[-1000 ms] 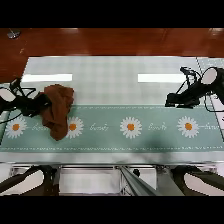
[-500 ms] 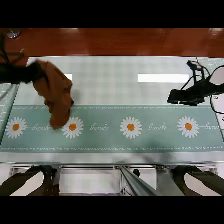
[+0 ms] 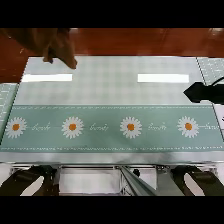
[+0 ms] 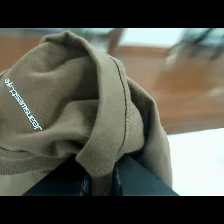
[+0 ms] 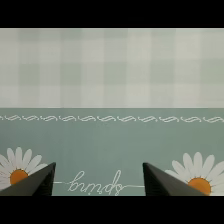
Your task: Fold the shirts.
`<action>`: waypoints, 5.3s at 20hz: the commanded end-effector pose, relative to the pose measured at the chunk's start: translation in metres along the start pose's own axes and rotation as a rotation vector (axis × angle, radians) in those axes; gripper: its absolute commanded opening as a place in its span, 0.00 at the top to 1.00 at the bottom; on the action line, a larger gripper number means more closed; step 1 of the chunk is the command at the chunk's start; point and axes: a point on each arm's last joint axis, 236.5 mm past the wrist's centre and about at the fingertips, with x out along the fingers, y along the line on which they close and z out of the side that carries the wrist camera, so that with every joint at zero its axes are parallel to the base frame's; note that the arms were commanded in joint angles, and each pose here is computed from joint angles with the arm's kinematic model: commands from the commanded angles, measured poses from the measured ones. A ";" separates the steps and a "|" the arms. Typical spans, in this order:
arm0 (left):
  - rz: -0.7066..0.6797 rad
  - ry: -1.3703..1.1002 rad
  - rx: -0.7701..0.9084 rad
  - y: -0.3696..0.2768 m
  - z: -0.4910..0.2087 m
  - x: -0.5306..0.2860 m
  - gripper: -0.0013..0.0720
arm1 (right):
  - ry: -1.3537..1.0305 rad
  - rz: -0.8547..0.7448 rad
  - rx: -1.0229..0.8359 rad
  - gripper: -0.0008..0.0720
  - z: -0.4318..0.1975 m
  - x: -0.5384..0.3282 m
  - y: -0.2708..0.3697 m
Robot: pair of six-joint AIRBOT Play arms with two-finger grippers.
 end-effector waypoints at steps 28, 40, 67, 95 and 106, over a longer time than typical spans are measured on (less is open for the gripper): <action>0.371 1.032 -0.574 0.137 -0.402 -0.065 0.02 | 0.163 -0.067 0.390 0.12 -0.057 0.053 -0.098; 0.022 1.051 -0.819 -0.021 -0.535 -0.038 0.02 | 0.547 0.197 0.304 0.12 -0.197 0.133 0.026; -0.221 0.475 -0.502 0.022 -0.231 0.056 0.94 | 0.215 0.464 -0.044 0.97 0.018 0.105 0.154; -0.081 0.192 -0.220 0.030 -0.105 -0.073 0.94 | -0.115 -0.031 -0.212 0.97 0.021 -0.122 0.024; 0.121 0.288 -0.443 0.153 -0.254 0.131 0.94 | 0.057 0.050 0.097 0.97 0.105 0.140 -0.019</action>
